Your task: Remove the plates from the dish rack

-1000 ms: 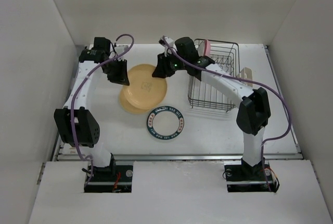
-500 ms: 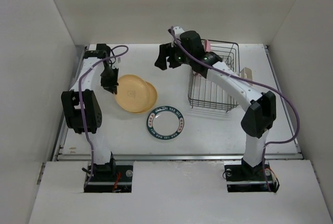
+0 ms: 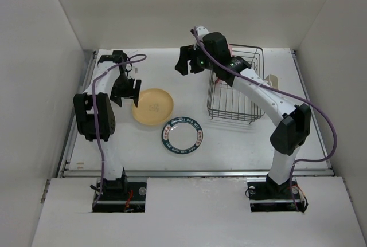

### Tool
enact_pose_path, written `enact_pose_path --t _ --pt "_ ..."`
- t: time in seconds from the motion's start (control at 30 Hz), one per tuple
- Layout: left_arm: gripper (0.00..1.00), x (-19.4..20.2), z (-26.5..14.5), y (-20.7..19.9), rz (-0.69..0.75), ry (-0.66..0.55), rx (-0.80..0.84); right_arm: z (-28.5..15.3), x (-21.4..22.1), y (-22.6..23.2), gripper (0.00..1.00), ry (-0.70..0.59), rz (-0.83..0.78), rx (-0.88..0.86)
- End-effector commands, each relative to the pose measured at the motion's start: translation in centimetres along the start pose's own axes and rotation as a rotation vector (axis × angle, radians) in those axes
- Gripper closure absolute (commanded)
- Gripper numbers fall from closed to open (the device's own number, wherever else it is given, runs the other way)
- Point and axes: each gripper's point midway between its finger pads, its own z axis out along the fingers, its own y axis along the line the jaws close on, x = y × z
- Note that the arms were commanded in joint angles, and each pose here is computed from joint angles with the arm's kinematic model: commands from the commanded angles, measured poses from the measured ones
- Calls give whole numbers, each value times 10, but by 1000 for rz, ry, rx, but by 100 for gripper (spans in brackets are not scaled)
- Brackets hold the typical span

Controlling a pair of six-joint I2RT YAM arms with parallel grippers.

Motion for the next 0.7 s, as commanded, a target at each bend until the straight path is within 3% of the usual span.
enact_pose_path --t 0.0,0.07,0.2,0.23,0.37,0.5,0.67 --pt "30 3 -15 5 60 3 -85 -25 -30 -1 21 -75 -21 62" --pt "28 0 -19 4 83 -19 -107 -30 -36 -10 21 -90 -7 123" --pt "28 -3 -29 11 74 -53 -151 -55 -57 -68 19 -173 117 439" --pt "28 -6 -37 12 73 -86 -163 -68 -60 -99 22 -189 147 572" --pt "28 -9 -54 18 39 -144 -216 -93 -60 -163 32 -207 197 834" --pt "28 -9 -64 19 27 -188 -228 -100 -58 -198 45 -197 197 969" --pt "28 -6 -64 19 18 -187 -227 -94 -54 -223 47 -177 206 998"
